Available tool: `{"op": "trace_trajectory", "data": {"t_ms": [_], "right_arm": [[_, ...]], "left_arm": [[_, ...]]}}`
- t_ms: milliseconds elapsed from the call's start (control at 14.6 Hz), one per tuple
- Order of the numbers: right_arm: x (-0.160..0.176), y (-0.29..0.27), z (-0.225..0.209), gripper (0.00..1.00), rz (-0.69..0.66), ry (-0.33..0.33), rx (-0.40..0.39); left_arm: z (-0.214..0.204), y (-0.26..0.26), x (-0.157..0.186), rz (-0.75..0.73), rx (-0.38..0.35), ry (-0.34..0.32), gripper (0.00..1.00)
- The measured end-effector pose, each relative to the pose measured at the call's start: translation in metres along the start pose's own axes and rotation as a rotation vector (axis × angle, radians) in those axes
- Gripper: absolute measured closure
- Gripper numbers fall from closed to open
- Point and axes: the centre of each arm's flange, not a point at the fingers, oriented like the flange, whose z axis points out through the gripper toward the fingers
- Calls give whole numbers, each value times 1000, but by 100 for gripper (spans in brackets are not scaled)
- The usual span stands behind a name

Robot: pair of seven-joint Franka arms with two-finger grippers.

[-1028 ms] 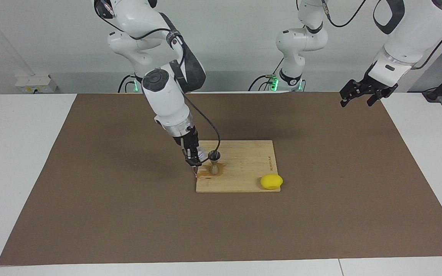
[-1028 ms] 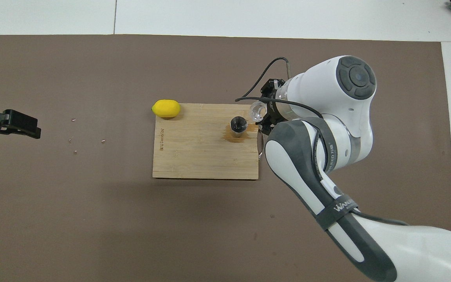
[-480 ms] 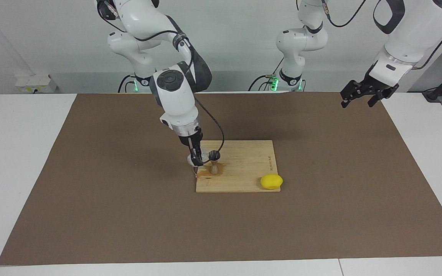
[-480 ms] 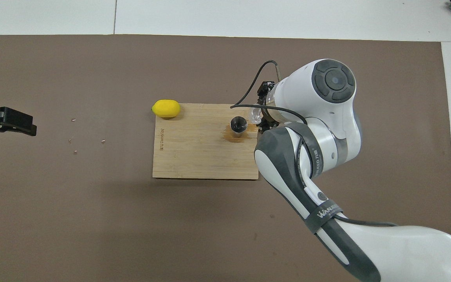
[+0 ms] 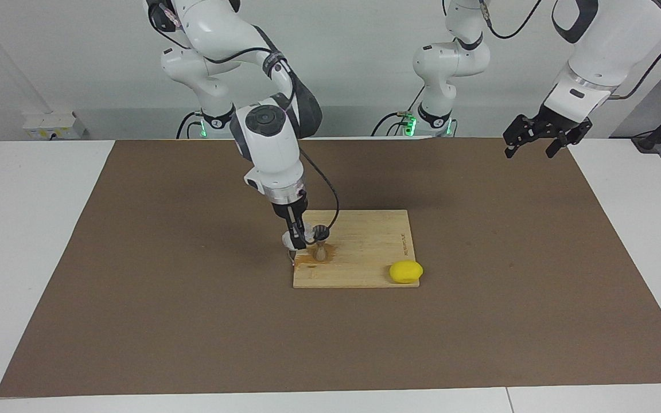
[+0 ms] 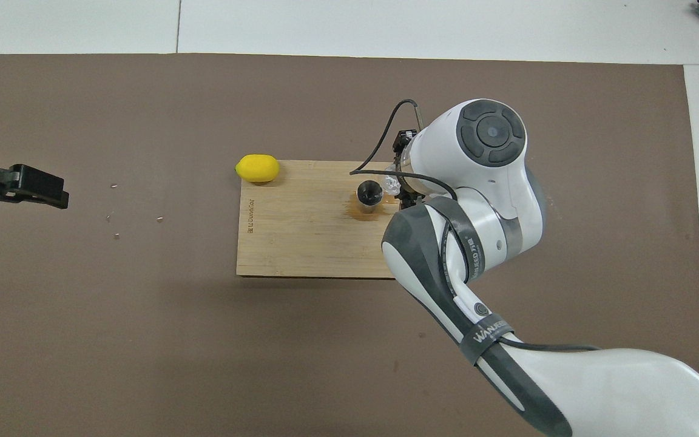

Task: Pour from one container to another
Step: 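Tilt the glass cup with the right gripper to pour into the metal cup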

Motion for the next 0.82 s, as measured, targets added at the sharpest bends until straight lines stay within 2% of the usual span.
{"op": "trace_trajectory", "data": {"t_ms": [822], "right_arm": [[-21,10,2,48,-109,107,-2]], "left_arm": [[2,-6,0,-9,12,-6,0]]}}
